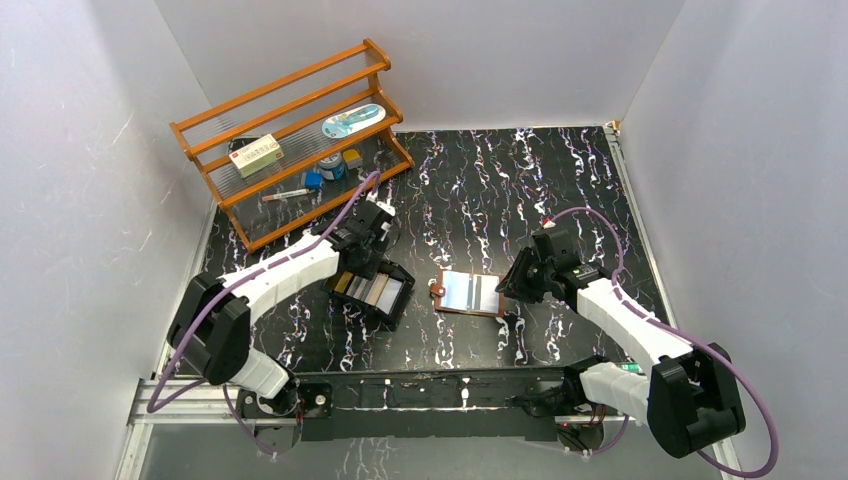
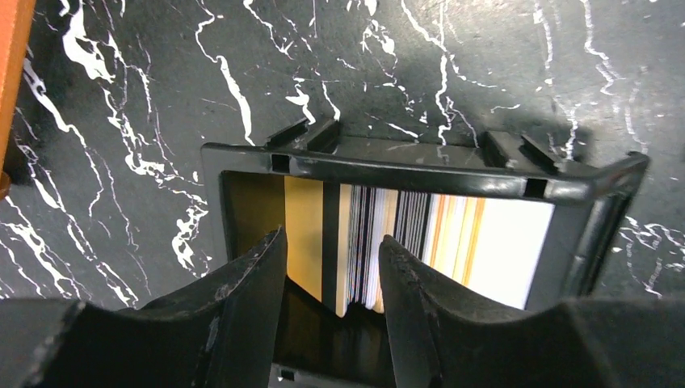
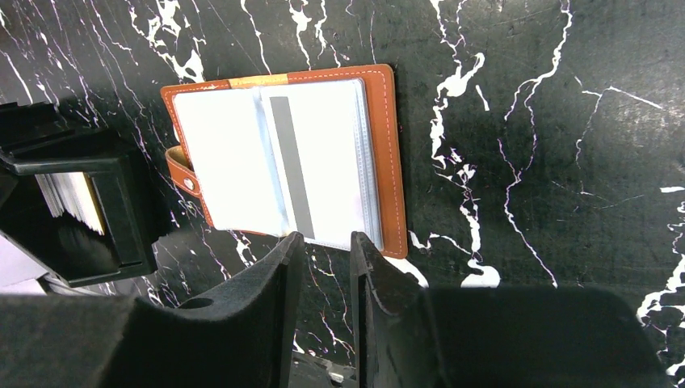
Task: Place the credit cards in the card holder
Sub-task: Pick up the credit card from the storage box.
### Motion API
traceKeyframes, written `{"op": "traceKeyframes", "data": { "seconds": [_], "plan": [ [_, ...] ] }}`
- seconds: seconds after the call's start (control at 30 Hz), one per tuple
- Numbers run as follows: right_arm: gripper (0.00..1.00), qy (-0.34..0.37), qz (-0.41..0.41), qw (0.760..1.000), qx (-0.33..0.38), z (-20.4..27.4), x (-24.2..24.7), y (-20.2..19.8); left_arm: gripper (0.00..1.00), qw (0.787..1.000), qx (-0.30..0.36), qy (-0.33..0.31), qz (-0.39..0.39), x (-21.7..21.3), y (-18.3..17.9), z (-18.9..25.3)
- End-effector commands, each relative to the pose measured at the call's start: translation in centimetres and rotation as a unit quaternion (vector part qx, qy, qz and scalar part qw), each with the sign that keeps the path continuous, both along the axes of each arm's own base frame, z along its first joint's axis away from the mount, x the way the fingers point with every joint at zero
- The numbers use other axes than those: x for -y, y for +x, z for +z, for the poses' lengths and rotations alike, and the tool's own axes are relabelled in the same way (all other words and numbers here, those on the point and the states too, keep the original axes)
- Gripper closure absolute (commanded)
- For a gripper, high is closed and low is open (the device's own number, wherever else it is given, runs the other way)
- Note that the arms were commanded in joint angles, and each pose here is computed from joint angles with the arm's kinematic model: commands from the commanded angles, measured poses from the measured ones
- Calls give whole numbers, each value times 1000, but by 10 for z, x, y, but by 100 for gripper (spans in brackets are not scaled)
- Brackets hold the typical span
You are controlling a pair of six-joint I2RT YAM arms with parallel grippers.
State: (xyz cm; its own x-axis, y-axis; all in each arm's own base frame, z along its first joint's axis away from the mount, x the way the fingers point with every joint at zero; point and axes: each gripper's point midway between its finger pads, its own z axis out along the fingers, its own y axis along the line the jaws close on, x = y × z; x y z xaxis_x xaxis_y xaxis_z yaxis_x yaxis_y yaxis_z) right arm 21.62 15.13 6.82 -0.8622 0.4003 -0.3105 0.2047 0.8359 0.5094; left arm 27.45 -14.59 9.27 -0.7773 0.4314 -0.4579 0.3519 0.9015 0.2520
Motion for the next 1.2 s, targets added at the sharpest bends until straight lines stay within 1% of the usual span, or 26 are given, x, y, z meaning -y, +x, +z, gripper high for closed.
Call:
{"op": "traceKeyframes", "data": {
  "seconds": [0.0,0.13,0.33,0.5,0.83,1.17],
  "plan": [
    [64,9,4,1000,26,16,-5,12,56,999,-7,30,21,-20,3,-23],
    [64,9,2,1000,29,18,-6,14,57,999,-33,19,11,-15,-1,-37],
    [64,11,1,999,30,18,-7,16,60,999,-41,-1,-1,-9,-5,-41],
    [64,12,0,1000,27,16,-7,17,70,996,-67,-46,-27,8,-15,-38],
    [65,14,1,1000,27,15,-8,17,84,994,-87,-56,-36,15,-19,-33],
    [66,19,1,999,27,14,-10,15,89,991,-96,-77,-56,27,-18,-18]
  ]
}}
